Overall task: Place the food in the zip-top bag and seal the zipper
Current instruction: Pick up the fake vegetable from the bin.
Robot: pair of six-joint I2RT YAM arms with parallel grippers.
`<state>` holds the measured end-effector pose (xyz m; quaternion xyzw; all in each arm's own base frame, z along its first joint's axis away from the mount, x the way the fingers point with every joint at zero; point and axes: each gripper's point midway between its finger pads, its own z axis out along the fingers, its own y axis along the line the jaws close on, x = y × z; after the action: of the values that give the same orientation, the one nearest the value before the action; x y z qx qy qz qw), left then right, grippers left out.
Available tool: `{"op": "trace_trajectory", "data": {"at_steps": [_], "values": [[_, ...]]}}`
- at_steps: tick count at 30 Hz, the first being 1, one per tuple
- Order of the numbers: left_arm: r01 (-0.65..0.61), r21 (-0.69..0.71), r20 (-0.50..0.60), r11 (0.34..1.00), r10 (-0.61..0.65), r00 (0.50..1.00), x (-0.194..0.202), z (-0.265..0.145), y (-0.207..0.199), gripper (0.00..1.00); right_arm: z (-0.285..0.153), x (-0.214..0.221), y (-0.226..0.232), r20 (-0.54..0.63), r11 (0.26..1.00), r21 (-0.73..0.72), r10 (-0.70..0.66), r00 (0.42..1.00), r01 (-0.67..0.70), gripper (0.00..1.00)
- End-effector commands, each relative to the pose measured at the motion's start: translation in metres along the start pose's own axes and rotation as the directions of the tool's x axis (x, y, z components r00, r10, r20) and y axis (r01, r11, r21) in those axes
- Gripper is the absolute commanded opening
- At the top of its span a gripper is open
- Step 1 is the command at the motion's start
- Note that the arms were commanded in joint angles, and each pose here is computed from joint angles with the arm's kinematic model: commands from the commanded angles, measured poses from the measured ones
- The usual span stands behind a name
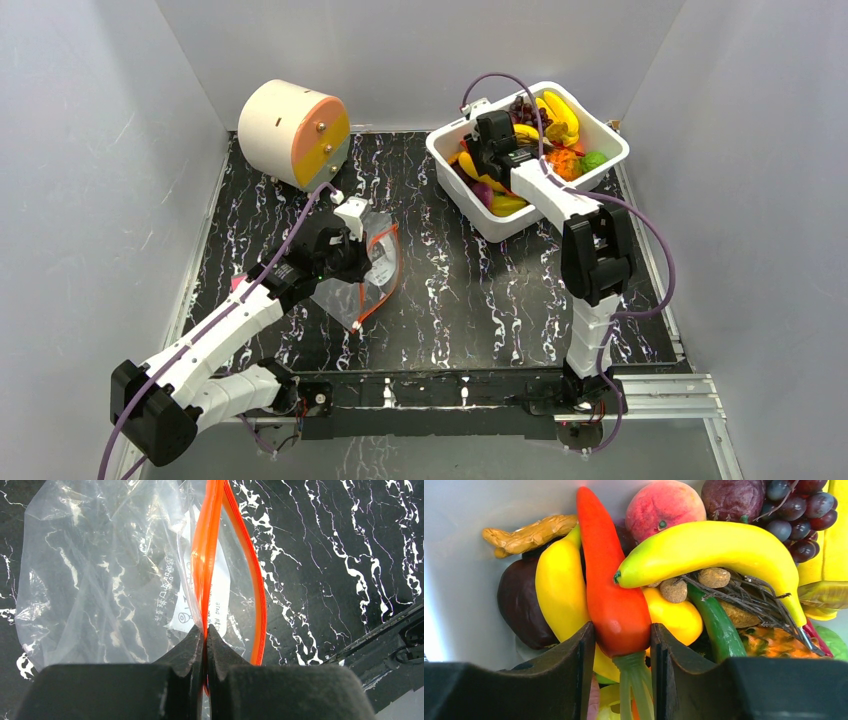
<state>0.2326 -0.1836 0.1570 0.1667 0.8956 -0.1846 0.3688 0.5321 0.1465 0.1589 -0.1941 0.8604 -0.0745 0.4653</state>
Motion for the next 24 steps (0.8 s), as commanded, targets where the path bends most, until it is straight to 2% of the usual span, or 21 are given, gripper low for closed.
{"op": "trace_trajectory", "data": {"at_steps": [1,9,15,24], "values": [[-0.009,-0.037,0.011,0.999,0.010,1.000,-0.001,0.000,0.007,0.00,-0.034,-0.046,-0.006,0.109,0.995,-0.042,0.093,0.990,-0.089,0.17],[-0.004,-0.074,0.042,0.997,0.007,0.999,-0.006,0.003,0.013,0.00,-0.075,-0.045,-0.006,0.063,0.968,-0.076,0.244,0.968,-0.239,0.14],[-0.033,-0.067,0.096,0.997,0.040,0.995,-0.014,0.003,0.013,0.00,-0.122,-0.050,-0.004,0.022,0.913,-0.124,0.393,0.919,-0.387,0.12],[-0.087,-0.099,0.080,0.991,0.095,0.992,-0.026,0.003,0.017,0.00,-0.199,-0.048,0.044,-0.013,0.777,-0.423,0.508,0.861,-0.465,0.05]]}}
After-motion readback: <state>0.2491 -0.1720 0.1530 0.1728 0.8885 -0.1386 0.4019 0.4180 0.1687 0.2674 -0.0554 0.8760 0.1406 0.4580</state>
